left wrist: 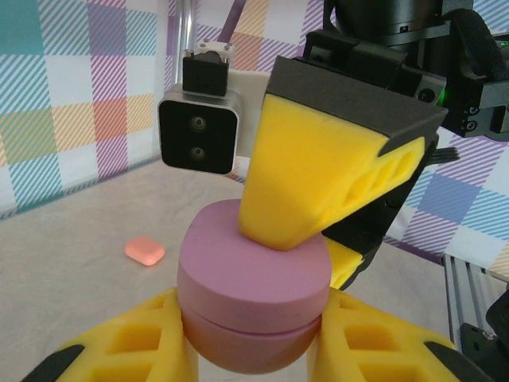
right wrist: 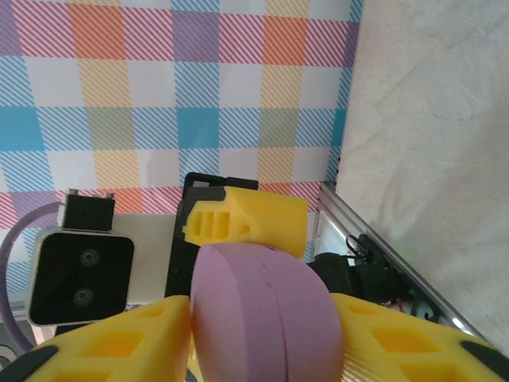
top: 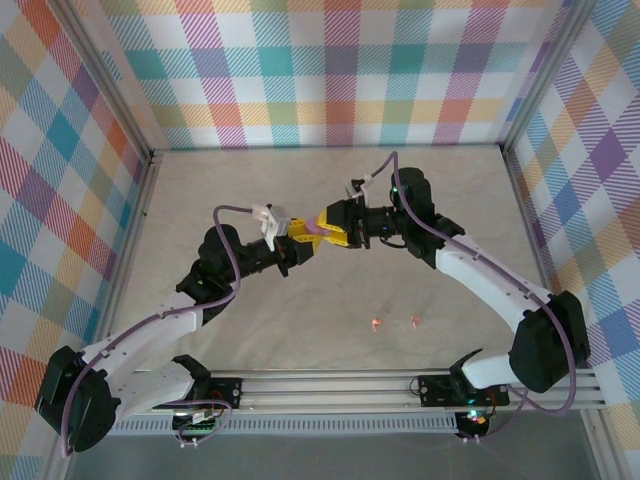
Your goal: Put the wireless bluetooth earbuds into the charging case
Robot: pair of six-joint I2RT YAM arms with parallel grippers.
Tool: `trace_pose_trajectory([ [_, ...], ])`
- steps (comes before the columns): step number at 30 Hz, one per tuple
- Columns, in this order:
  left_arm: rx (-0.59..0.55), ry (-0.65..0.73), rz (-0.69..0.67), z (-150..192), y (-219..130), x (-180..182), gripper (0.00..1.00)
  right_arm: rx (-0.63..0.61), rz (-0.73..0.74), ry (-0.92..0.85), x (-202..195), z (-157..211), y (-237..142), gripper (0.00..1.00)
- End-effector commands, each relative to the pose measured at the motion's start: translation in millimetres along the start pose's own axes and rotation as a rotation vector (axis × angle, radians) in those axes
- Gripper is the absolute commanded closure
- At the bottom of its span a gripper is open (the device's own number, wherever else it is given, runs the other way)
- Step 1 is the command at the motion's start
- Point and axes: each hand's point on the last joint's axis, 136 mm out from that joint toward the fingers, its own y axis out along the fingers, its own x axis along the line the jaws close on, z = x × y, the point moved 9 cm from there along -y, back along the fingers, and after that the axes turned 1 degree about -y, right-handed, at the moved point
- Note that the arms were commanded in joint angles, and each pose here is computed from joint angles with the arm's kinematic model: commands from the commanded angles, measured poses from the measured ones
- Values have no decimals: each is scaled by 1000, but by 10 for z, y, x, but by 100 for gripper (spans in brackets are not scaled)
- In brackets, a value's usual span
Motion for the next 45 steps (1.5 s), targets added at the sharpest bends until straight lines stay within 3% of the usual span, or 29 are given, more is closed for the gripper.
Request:
trace_pose_trajectory([
  [1, -35, 21, 37, -109, -21, -94, 86, 16, -31, -5, 7, -14, 41, 59],
  [7, 7, 21, 14, -28, -41, -75, 83, -1, -32, 1, 0, -60, 64, 67],
  [10, 17, 25, 1, -10, -48, -68, 77, -6, -36, -12, 42, -102, 79, 71],
  [17, 60, 70, -27, -26, -96, -75, 51, -21, -19, -18, 53, -192, 124, 74],
  [22, 88, 98, -84, 37, -202, -69, 27, -36, 23, -15, -9, -307, 197, 74],
  [27, 123, 118, -188, 148, -352, -29, 16, -28, 64, -25, -125, -516, 349, 76],
  [31, 177, 137, -304, 207, -493, 16, 14, -26, 155, -52, -345, -710, 511, 76],
  [33, 193, 149, -380, 232, -589, 41, 1, -23, 220, -51, -547, -822, 623, 74],
  [34, 195, 153, -413, 236, -632, 50, 0, -18, 243, -46, -652, -874, 683, 73],
  [40, 261, 163, -664, 262, -880, 163, 0, 82, 366, -5, -1354, -1116, 1164, 73],
  [45, 391, 151, -678, 361, -823, 220, 0, 150, 417, 24, -1897, -1246, 1535, 75],
])
